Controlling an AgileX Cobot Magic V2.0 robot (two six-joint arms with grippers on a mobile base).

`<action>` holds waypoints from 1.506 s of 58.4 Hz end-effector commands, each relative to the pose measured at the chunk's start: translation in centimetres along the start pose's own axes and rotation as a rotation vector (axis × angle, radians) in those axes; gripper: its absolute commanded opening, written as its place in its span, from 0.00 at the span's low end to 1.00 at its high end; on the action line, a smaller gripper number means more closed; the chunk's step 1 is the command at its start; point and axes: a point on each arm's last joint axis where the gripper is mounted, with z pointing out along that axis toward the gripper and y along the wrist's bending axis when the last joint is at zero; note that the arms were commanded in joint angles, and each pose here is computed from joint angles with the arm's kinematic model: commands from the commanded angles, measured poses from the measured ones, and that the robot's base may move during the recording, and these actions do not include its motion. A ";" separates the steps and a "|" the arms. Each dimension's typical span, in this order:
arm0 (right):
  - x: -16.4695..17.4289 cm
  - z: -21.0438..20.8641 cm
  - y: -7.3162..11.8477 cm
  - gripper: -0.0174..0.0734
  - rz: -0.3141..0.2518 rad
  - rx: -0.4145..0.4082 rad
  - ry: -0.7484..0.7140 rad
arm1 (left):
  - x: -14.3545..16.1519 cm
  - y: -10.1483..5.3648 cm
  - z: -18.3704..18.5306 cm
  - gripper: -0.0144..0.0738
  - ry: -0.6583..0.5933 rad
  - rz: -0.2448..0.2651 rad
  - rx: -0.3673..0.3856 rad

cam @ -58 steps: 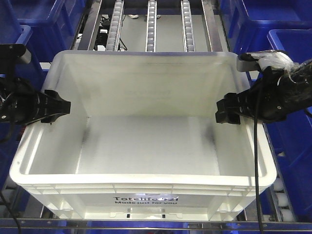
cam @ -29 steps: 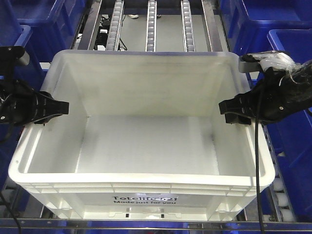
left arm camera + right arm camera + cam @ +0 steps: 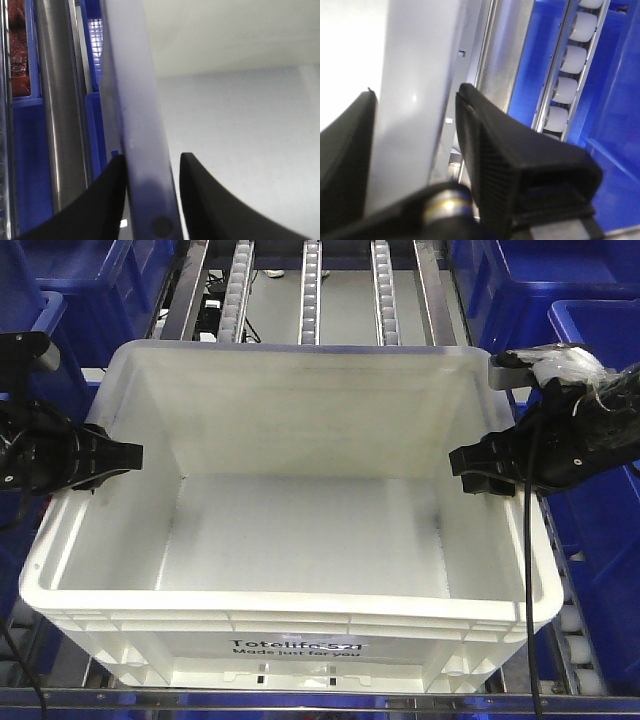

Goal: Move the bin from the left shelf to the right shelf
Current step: 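Lift the tote with both grippers and pull it off the shelf toward the robot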

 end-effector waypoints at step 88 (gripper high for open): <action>-0.3 -9.5 2.5 0.19 -0.072 -0.129 -0.387 | -1.2 -2.4 -9.0 0.15 -0.318 -0.019 0.143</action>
